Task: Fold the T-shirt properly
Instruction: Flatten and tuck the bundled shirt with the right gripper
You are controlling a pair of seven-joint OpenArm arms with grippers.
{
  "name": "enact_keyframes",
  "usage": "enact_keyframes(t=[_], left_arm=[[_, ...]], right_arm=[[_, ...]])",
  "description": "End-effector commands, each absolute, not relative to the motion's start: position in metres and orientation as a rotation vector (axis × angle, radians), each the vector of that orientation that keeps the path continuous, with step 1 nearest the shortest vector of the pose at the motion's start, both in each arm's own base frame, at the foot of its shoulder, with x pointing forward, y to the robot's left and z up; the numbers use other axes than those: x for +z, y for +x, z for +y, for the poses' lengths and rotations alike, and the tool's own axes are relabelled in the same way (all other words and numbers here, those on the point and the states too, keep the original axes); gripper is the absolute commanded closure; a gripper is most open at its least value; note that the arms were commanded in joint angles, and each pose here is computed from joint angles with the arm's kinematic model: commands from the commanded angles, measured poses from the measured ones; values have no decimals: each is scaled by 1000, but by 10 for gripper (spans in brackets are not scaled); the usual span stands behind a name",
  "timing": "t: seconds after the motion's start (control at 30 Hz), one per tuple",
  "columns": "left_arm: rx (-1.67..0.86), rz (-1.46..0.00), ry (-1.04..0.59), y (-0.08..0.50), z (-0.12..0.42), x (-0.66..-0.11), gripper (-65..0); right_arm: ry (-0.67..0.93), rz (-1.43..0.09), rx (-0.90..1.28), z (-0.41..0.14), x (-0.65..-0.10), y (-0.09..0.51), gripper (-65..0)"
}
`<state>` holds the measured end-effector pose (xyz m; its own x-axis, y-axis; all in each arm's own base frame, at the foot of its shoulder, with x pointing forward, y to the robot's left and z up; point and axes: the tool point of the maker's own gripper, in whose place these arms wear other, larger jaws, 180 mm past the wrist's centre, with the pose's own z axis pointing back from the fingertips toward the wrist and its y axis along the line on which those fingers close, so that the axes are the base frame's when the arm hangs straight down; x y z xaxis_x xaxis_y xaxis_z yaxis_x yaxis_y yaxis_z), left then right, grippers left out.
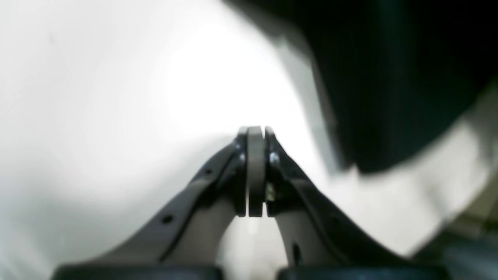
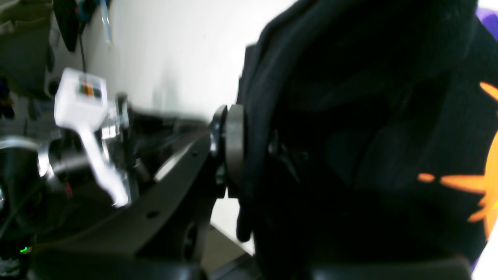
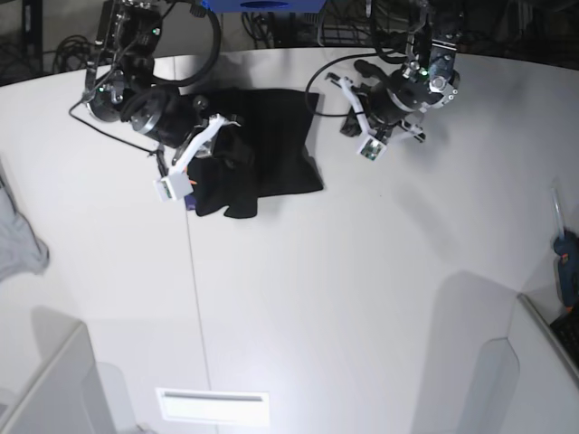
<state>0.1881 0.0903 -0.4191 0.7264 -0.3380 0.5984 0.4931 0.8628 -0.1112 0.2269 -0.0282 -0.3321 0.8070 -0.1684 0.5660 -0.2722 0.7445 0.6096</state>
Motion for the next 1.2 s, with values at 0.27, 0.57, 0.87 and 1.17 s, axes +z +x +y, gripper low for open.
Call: enact_keyframes(t=[0.27,0.57,0.87,1.17], left_arm=[[-361,-602,-133,178,159,-413,0],[-381,-593,-81,171,196,-407,0],[-366,-592,-61,171,206,-406,0],[-366,-595,-61,173,206,-405,0]], right_arm=[[717,-684,197,11,-331,229,0],[679,-666,213,11,-341,228,0],[686,-640,228,17,-348,229,0],[704,-627,281,31,-348,230,-114]])
